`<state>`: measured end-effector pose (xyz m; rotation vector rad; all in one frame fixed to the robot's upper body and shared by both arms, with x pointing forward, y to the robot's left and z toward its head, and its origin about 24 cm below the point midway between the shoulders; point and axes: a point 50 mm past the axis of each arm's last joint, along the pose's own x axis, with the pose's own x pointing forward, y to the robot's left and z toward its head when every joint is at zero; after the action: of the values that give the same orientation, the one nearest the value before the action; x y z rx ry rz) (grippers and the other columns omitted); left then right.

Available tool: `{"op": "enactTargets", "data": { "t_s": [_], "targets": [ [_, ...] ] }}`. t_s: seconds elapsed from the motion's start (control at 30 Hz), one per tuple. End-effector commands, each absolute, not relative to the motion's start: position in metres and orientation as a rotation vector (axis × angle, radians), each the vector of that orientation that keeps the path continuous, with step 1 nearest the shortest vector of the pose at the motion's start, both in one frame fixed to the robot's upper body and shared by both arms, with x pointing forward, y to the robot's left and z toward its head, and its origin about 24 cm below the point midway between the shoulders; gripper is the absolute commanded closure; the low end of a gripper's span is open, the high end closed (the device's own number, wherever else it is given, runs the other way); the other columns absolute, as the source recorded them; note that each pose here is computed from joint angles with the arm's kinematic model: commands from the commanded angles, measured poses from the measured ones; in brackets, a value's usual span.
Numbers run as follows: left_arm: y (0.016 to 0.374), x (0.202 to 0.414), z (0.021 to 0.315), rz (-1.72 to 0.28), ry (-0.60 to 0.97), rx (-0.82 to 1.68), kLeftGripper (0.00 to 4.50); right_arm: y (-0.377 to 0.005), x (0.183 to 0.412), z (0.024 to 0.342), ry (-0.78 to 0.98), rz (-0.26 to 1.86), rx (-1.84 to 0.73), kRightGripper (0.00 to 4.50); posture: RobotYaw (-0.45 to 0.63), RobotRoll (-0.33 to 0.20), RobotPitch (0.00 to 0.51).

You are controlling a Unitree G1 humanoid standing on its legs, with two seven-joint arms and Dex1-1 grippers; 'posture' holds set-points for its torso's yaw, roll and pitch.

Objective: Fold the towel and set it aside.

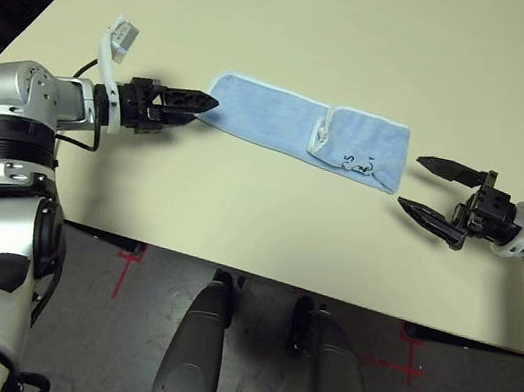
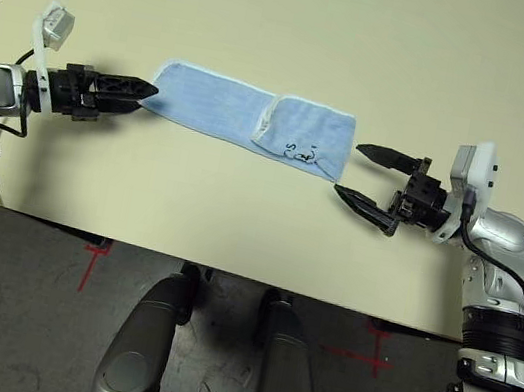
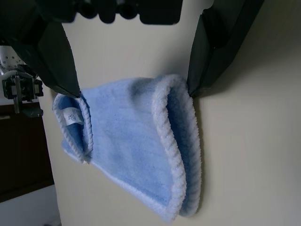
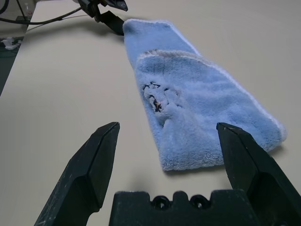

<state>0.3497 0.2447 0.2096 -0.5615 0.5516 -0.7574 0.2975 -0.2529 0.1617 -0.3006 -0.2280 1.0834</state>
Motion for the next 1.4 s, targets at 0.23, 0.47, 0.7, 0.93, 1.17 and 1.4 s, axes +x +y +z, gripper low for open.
{"op": "enactTargets", "data": {
  "t_s": [0.23,0.47,0.7,0.93,1.17,1.4],
  "targets": [
    [0.246,0.356,0.191,-0.664,0.585,-0.593,0.18,-0.259,0.296,0.158,-0.197,1.087,-0.321,0.01,0.09,0.0,0.29],
    [0.248,0.357,0.189,-0.64,0.582,-0.593,2.56,-0.262,0.296,0.156,-0.19,1.088,-0.322,0.0,0.09,0.0,0.289],
    [0.254,0.358,0.188,-0.603,0.574,-0.579,4.47,-0.262,0.297,0.156,-0.193,1.085,-0.325,0.0,0.09,0.0,0.286],
    [0.279,0.346,0.19,-0.545,0.557,-0.563,4.47,-0.261,0.298,0.158,-0.197,1.085,-0.327,0.0,0.09,0.0,0.29],
    [0.285,0.328,0.195,-0.571,0.548,-0.567,4.47,-0.259,0.303,0.16,-0.198,1.085,-0.312,0.0,0.12,0.0,0.283],
    [0.282,0.316,0.198,-0.591,0.536,-0.565,4.47,-0.26,0.311,0.159,-0.193,1.094,-0.306,0.0,0.13,0.0,0.278]
  ]
}}
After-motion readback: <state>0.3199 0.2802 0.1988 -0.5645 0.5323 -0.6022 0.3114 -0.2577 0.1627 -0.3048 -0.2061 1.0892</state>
